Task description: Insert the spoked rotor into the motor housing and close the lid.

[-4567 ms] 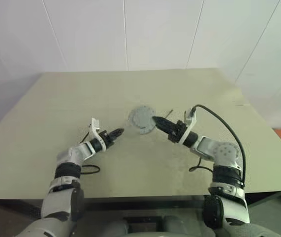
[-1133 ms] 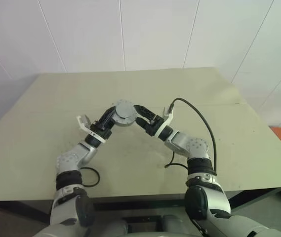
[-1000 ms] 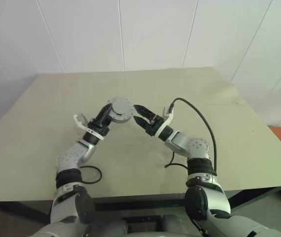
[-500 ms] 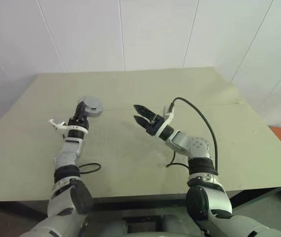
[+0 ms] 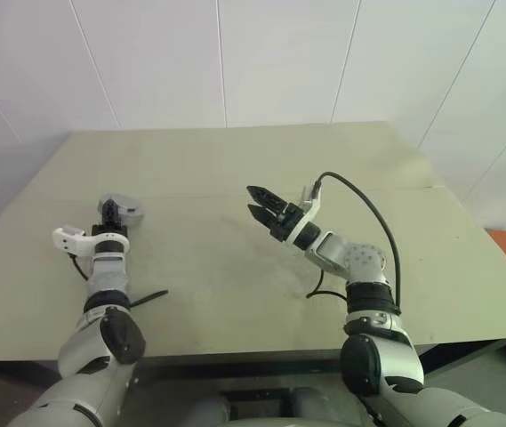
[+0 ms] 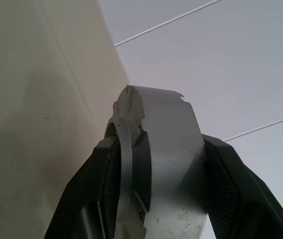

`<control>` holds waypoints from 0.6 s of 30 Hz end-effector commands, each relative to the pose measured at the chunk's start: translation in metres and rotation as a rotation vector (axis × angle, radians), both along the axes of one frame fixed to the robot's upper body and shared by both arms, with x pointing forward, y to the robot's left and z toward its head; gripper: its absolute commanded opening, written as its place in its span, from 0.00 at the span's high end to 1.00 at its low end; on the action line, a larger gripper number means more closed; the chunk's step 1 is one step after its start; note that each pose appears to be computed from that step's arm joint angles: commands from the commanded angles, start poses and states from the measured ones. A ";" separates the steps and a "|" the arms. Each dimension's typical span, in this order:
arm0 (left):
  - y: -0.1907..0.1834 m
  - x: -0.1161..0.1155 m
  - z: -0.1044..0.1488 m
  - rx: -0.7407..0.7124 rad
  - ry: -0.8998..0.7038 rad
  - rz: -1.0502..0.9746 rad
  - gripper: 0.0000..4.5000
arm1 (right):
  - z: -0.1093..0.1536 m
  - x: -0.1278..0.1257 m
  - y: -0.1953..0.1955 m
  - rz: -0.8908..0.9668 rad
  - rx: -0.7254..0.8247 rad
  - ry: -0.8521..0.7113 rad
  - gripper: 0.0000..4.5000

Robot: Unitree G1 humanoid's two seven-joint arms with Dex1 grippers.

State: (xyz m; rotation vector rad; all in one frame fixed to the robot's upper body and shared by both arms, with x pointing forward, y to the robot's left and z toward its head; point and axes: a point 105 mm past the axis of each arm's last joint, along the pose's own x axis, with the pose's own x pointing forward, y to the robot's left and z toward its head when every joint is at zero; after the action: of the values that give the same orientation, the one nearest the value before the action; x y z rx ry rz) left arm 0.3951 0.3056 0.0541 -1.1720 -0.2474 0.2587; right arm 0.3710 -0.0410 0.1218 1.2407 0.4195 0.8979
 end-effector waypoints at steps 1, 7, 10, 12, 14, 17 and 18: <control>0.007 0.007 0.020 0.052 -0.031 0.024 0.53 | 0.017 0.001 -0.001 -0.006 0.010 -0.067 0.14; 0.005 -0.004 -0.013 0.053 0.125 0.048 0.53 | 0.014 0.000 0.000 -0.006 0.000 -0.064 0.14; 0.006 -0.011 -0.027 0.052 0.197 0.071 0.40 | 0.013 0.000 0.000 -0.006 -0.002 -0.063 0.13; 0.005 -0.015 -0.036 0.062 0.252 0.081 0.27 | 0.012 0.000 0.001 -0.005 -0.007 -0.063 0.13; 0.002 -0.019 -0.045 0.073 0.309 0.083 0.13 | 0.012 0.000 0.001 -0.005 -0.009 -0.064 0.13; -0.006 -0.023 -0.056 0.089 0.393 0.072 0.01 | 0.012 0.001 0.001 -0.005 -0.011 -0.065 0.13; -0.011 -0.024 -0.060 0.097 0.428 0.063 0.01 | 0.012 0.001 0.002 -0.005 -0.012 -0.066 0.13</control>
State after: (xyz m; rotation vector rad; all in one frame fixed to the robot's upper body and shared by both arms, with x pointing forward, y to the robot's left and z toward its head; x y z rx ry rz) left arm 0.3847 0.3038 0.0274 -0.9946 -0.0603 0.4742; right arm 0.3700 -0.0411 0.1185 1.2113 0.4221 0.8906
